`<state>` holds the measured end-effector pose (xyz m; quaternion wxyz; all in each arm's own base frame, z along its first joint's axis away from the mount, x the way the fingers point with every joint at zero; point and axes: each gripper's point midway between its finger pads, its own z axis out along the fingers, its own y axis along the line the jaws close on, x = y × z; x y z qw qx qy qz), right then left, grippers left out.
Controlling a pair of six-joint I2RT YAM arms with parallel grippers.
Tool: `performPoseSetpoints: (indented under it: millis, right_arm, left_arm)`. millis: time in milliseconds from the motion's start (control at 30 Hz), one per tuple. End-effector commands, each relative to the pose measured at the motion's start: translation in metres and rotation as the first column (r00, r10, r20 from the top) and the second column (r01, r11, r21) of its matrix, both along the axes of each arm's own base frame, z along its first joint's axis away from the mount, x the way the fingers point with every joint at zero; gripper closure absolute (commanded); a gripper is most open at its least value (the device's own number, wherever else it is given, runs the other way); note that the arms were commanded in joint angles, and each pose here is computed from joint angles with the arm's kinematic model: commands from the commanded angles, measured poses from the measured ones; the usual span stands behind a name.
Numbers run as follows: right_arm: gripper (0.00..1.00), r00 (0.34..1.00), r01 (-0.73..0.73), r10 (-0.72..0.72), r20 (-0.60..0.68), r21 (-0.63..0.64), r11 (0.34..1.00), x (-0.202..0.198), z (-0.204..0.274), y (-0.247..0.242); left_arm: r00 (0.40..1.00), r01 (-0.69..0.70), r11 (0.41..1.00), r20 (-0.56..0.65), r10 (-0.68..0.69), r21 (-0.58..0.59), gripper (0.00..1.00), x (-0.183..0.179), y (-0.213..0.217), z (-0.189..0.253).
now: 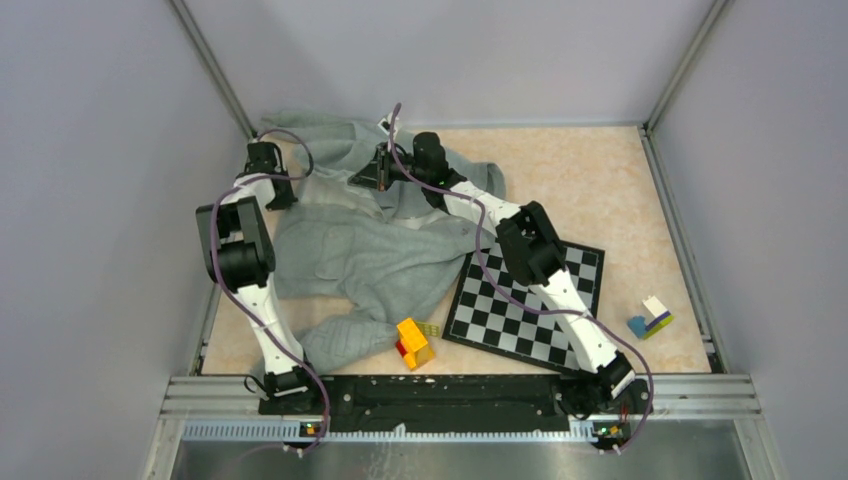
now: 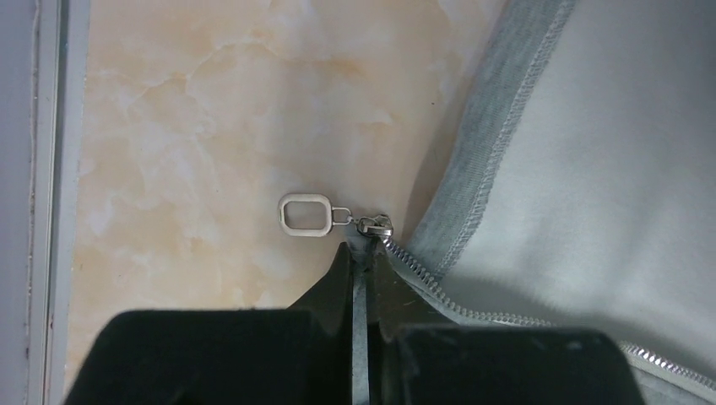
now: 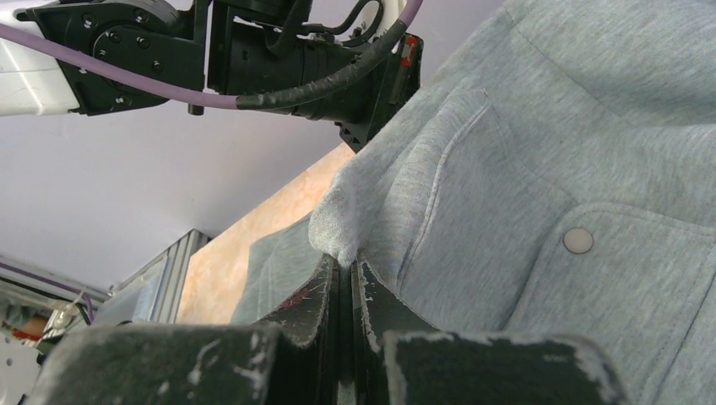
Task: Zip up the jacket
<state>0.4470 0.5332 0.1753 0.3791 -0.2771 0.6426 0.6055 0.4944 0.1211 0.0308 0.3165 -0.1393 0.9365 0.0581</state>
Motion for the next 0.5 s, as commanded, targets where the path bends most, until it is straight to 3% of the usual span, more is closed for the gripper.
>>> performPoseSetpoints:
  millis: [0, 200, 467]
  right_arm:
    - [1.00, 0.995, 0.000, -0.007, 0.104, 0.069, 0.998, -0.001, 0.059, -0.006]
    - [1.00, 0.993, 0.014, -0.019, 0.115, 0.049, 0.999, 0.003, 0.060, -0.008]
    - [1.00, 0.992, 0.066, -0.070, 0.109, 0.039, 0.997, 0.006, 0.084, -0.015]
  left_arm:
    - [0.994, 0.078, 0.997, 0.083, -0.075, -0.031, 1.00, 0.008, -0.013, 0.041]
    - [0.954, 0.169, 0.983, 0.261, -0.146, -0.068, 1.00, -0.004, -0.039, 0.102]
    - [0.836, 0.278, 0.960, 0.500, -0.226, -0.032, 1.00, -0.056, -0.073, 0.162]
